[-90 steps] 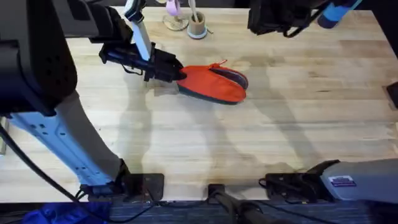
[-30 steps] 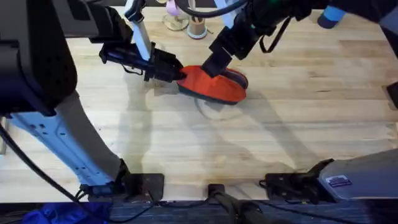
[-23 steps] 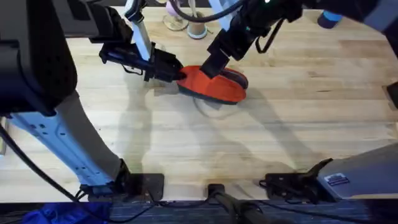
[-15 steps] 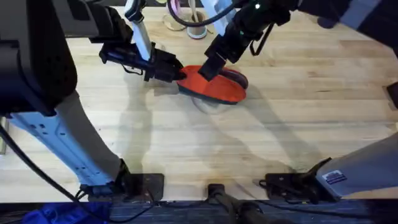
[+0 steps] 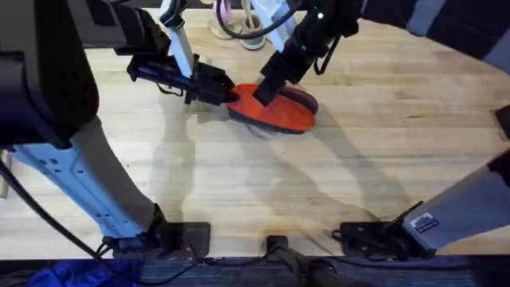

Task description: Unzip the bag, pick up the pens from the table one at a time and place them inside, then zip the bag closed.

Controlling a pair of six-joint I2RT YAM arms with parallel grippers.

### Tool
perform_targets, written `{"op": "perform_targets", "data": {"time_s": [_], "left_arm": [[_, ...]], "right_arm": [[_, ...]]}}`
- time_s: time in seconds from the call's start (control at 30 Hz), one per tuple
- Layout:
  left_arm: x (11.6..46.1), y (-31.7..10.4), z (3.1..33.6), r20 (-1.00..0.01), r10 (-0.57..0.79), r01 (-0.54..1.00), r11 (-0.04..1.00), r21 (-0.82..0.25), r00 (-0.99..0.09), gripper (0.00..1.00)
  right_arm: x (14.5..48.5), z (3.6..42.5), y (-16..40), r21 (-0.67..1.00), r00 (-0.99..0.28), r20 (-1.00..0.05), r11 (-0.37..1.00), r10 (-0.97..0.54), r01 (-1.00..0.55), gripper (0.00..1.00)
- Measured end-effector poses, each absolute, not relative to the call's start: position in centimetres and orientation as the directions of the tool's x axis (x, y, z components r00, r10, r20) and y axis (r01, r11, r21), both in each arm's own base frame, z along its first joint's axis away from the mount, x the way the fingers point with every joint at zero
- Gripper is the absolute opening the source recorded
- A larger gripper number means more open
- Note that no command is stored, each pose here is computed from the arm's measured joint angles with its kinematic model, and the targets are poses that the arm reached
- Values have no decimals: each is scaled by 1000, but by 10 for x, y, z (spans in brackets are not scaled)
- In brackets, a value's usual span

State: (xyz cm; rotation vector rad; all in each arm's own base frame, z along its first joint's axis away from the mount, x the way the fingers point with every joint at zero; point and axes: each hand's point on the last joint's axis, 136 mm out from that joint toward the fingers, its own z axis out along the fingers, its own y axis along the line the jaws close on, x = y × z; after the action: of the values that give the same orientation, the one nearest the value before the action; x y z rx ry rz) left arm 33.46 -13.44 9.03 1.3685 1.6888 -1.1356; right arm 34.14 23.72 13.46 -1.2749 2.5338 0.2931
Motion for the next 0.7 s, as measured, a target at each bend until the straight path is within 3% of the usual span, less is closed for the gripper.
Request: {"op": "perform_targets", "data": {"time_s": [0.1, 0.17, 0.7], "left_arm": [[334, -134, 90, -896, 386, 975, 68, -210, -220, 42], [334, -134, 90, -896, 386, 975, 68, -210, -220, 42], [334, -134, 90, -895, 388, 975, 68, -211, -220, 42]], "right_arm": [[340, 136, 242, 74, -563, -358, 579, -745, -812, 775], [339, 135, 243, 80, -561, -359, 575, -746, -814, 511], [338, 135, 241, 82, -565, -352, 577, -746, -813, 117]]}}
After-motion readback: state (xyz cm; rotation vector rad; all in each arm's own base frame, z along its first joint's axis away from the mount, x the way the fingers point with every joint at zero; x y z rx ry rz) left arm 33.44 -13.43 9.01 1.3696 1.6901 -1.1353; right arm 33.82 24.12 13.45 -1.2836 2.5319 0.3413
